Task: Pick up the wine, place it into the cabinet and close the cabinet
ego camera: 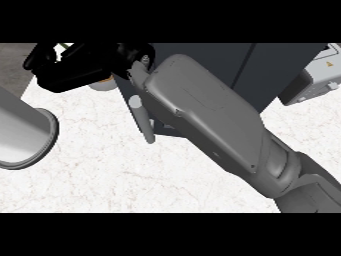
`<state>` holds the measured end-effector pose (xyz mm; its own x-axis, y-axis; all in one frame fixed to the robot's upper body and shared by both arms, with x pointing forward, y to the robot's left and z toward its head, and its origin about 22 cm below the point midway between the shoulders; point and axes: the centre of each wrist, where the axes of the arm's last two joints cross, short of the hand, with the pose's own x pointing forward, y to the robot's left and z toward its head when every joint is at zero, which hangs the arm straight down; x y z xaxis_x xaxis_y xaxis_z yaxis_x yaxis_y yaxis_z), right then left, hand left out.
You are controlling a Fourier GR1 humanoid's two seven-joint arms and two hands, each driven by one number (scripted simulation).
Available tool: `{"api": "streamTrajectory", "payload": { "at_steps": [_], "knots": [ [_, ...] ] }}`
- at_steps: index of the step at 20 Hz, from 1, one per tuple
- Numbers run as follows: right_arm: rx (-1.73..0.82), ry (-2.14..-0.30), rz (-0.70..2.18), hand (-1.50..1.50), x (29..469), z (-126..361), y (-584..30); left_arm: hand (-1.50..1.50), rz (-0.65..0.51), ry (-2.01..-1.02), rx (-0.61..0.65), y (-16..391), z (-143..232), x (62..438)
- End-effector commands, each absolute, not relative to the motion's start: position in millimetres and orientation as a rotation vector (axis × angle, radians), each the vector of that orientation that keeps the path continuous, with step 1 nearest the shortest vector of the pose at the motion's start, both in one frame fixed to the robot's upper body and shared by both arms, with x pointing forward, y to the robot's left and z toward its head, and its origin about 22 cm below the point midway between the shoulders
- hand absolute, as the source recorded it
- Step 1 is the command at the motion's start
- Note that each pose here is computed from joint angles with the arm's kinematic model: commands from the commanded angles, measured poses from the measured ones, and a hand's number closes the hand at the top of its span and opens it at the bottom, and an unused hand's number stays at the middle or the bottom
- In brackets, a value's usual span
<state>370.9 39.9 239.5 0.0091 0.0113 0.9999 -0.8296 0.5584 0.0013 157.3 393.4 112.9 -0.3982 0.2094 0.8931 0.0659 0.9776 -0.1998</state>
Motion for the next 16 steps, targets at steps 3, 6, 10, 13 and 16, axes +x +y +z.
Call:
{"api": "streamTrajectory", "payload": {
  "at_steps": [3,6,10,13,16],
  "knots": [
    [0.573,-1.490,0.574,1.50,418,208,-17,-1.50,0.121,-1.960,-0.206,391,118,156],
    [0.556,-1.502,0.544,1.50,427,204,-41,-1.50,0.131,-1.980,-0.243,383,114,155],
    [0.562,-1.525,0.503,1.50,433,204,-54,-1.50,0.121,-1.972,-0.303,380,119,158],
    [0.563,-1.543,0.457,1.50,437,200,-67,-1.50,0.140,-1.960,-0.318,376,118,159],
    [0.585,-1.558,0.487,1.50,436,202,-61,-1.50,0.127,-1.966,-0.361,363,122,164]
  ]
}}
